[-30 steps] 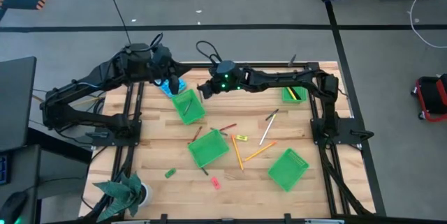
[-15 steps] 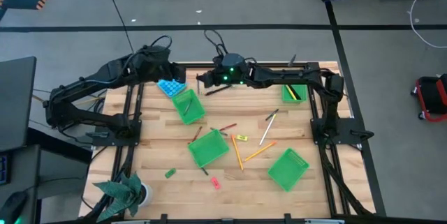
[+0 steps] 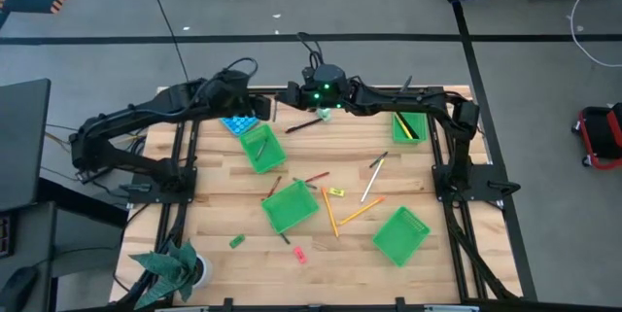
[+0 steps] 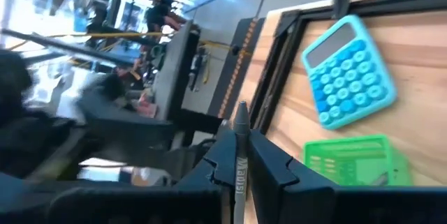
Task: Sort crayons/erasers/pens/pencils in bins
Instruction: Put the top gray crayon into the top left green bin
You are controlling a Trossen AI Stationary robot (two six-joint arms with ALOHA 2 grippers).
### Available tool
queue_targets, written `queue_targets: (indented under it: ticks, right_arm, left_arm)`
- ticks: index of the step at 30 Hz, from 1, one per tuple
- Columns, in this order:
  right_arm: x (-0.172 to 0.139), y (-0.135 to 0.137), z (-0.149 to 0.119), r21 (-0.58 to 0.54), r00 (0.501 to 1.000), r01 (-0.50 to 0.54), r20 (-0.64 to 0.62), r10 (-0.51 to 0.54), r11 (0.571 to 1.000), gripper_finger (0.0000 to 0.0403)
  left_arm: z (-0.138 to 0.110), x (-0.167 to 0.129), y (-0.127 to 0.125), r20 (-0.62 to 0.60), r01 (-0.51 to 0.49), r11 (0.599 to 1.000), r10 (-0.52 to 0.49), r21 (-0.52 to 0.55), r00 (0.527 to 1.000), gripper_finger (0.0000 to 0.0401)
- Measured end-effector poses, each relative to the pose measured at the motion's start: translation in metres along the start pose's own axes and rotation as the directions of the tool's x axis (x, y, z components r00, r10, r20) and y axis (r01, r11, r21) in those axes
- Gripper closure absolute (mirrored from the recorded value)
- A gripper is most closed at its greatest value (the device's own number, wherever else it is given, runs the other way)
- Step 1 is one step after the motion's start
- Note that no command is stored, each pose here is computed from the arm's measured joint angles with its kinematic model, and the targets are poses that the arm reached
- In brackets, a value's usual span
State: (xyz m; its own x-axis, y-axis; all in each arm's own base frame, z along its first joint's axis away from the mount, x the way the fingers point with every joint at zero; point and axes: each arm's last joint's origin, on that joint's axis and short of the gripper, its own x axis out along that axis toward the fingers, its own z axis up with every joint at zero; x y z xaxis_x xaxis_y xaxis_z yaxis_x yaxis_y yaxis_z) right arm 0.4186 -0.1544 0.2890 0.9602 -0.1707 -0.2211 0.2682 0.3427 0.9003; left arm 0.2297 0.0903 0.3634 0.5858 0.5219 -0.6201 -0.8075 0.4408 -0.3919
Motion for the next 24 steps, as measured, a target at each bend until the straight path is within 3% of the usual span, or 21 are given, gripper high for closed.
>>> queue_targets:
  ticks: [9,24]
  right_arm:
    - [0.0,0.002,0.001,-0.001,1.0,-0.028,-0.003,0.028,1.0,0.0373]
    - [-0.003,-0.002,0.012,0.006,0.999,-0.037,0.008,0.036,0.999,0.0373]
  left_arm:
    - [-0.009,0.031,-0.007,-0.079,-0.041,0.999,0.041,-0.001,0.996,0.0128]
    - [-0.012,0.042,-0.011,-0.102,-0.032,0.999,0.031,-0.006,0.994,0.0128]
